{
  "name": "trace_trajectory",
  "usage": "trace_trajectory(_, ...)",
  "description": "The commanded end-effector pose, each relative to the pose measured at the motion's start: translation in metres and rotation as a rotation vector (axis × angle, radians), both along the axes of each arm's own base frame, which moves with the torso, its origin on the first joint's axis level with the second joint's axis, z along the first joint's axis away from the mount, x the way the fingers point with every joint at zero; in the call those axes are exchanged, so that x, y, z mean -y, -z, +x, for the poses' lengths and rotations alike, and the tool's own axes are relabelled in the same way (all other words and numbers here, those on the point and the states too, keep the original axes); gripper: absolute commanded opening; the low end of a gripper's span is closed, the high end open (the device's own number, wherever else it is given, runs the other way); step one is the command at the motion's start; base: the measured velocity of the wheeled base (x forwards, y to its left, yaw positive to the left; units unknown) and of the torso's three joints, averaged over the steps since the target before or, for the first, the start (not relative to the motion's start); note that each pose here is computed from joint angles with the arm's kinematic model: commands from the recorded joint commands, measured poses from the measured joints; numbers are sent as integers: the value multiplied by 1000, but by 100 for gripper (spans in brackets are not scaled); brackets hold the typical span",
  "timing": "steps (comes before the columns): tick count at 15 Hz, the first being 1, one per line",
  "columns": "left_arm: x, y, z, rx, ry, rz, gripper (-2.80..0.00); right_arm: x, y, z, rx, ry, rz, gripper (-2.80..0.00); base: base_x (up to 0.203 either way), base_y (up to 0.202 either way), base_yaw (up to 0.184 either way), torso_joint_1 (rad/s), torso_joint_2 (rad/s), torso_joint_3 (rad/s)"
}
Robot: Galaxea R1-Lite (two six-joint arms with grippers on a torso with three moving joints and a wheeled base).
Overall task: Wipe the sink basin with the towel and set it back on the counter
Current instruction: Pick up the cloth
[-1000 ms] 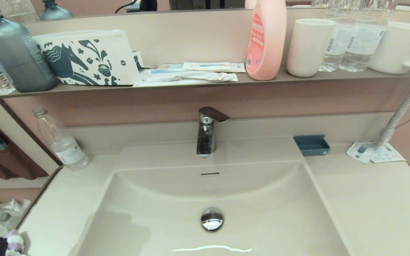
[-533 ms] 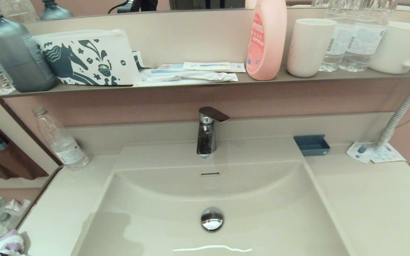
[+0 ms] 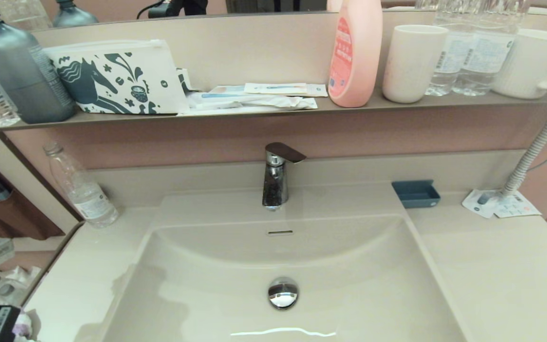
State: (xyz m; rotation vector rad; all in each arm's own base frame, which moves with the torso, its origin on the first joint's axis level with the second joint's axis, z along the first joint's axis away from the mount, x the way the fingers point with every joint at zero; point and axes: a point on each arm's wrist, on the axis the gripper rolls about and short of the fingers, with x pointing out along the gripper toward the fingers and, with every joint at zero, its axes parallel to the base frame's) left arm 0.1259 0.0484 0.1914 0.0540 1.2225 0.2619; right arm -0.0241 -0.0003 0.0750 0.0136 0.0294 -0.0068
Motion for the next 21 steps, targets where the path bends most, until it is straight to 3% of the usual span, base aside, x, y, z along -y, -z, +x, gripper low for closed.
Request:
trace_trajectory(1, -9, -1, 7, -14, -37, -17, -280, 0, 0, 0, -1, 0, 0, -280, 0, 0, 0, 0, 0, 0)
trace_trajectory(3, -21, 0, 7, -17, -57, -39, -280, 0, 0, 0, -1, 0, 1, -280, 0, 0, 0, 0, 0, 0)
trace_trajectory(8, -41, 19, 3, -53, -44, -188, -280, 0, 0, 0, -1, 0, 0, -280, 0, 0, 0, 0, 0, 0)
trace_trajectory(13, -61, 31, -2, -67, -55, -204, -280, 0, 0, 0, -1, 0, 0, -280, 0, 0, 0, 0, 0, 0)
trace_trajectory(14, -63, 27, -1, -50, -54, -190, 0, 0, 0, 0, -1, 0, 0, -280, 0, 0, 0, 0, 0, 0)
trace_trajectory(18, -70, 29, 5, -70, -51, -195, 0, 0, 0, 0, -1, 0, 1, -280, 0, 0, 0, 0, 0, 0)
trace_trajectory(21, -92, 37, 6, -103, -103, -219, 0, 0, 0, 0, -1, 0, 0, -280, 0, 0, 0, 0, 0, 0)
